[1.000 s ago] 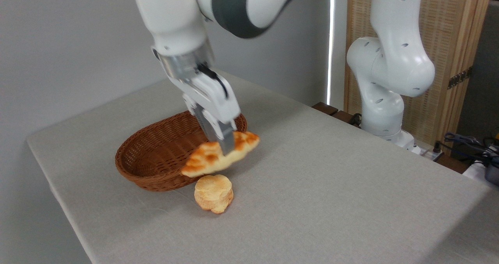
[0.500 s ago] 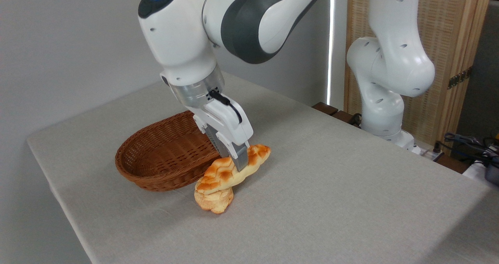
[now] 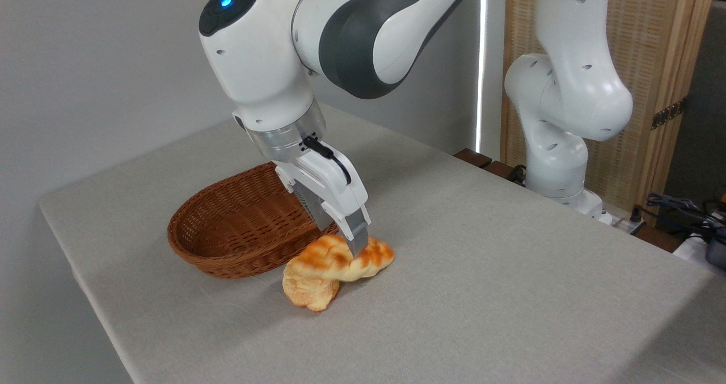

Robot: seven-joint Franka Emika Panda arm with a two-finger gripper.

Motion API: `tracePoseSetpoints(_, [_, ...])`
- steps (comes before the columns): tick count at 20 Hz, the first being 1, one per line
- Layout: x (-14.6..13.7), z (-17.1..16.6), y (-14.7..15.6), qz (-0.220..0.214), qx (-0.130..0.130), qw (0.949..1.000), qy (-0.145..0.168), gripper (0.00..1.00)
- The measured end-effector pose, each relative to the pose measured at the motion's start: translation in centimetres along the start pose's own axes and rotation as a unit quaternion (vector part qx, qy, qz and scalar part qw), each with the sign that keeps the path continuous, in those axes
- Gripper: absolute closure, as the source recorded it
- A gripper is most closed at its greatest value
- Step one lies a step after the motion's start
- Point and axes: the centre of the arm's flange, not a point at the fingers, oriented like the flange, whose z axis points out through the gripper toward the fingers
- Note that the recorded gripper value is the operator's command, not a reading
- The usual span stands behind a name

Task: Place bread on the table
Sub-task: 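Move the held bread over the basket rim and lower it onto the table, then open the gripper to release the bread beside the round bun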

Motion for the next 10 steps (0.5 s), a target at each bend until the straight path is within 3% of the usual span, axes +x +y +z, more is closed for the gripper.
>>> tracePoseSetpoints(6, [0.1, -0.6, 0.0, 0.001, 0.005, 1.0, 0.005, 0.0])
tracePoseSetpoints(10, [0.6, -4.4, 0.5, 0.009, 0.034, 0.9988, 0.035, 0.0])
